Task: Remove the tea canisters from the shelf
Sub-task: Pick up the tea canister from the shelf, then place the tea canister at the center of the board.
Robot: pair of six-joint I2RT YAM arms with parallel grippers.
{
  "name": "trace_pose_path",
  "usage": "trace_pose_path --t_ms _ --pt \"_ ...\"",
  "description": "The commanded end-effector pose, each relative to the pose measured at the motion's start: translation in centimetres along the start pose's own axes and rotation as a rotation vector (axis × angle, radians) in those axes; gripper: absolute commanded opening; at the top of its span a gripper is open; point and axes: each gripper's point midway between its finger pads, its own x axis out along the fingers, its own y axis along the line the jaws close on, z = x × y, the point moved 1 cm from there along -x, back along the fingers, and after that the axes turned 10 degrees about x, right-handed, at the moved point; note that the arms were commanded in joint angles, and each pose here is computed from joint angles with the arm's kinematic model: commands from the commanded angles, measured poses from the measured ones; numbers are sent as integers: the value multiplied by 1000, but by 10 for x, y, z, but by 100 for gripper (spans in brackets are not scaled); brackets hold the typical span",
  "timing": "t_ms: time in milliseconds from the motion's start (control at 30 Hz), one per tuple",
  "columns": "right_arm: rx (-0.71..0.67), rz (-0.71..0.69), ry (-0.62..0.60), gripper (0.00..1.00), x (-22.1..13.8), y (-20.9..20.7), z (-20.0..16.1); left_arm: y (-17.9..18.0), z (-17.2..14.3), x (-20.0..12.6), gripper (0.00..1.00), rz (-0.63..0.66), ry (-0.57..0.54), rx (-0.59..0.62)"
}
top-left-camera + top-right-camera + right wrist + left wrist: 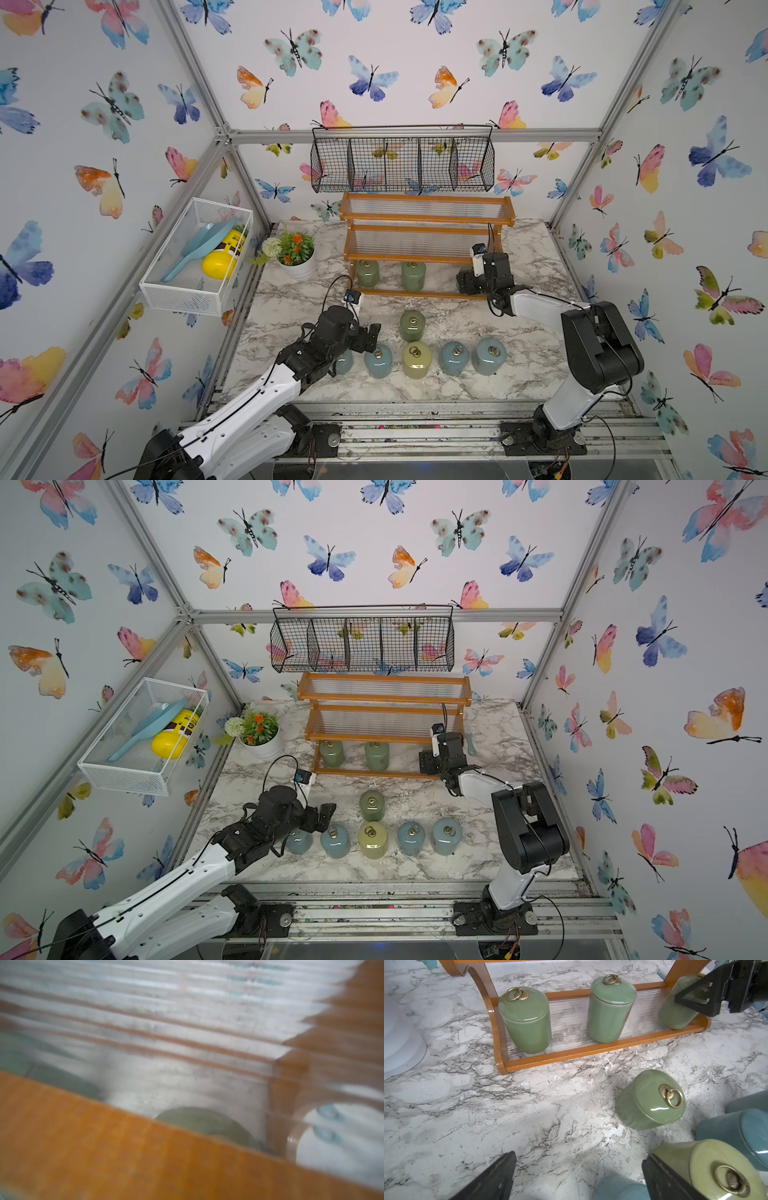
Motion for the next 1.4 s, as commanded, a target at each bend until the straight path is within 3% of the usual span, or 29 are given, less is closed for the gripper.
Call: trace_pose_path --t_ms 0,700,1367 --pt "-8 48 -45 72 -18 8 15 3 -5 -1 100 14 12 -8" --pt "28 235 0 70 -71 38 -15 1 -7 2 99 -1 5 -21" --pt "-62 268 122 70 -71 86 -73 1 -6 0 99 1 -3 -19"
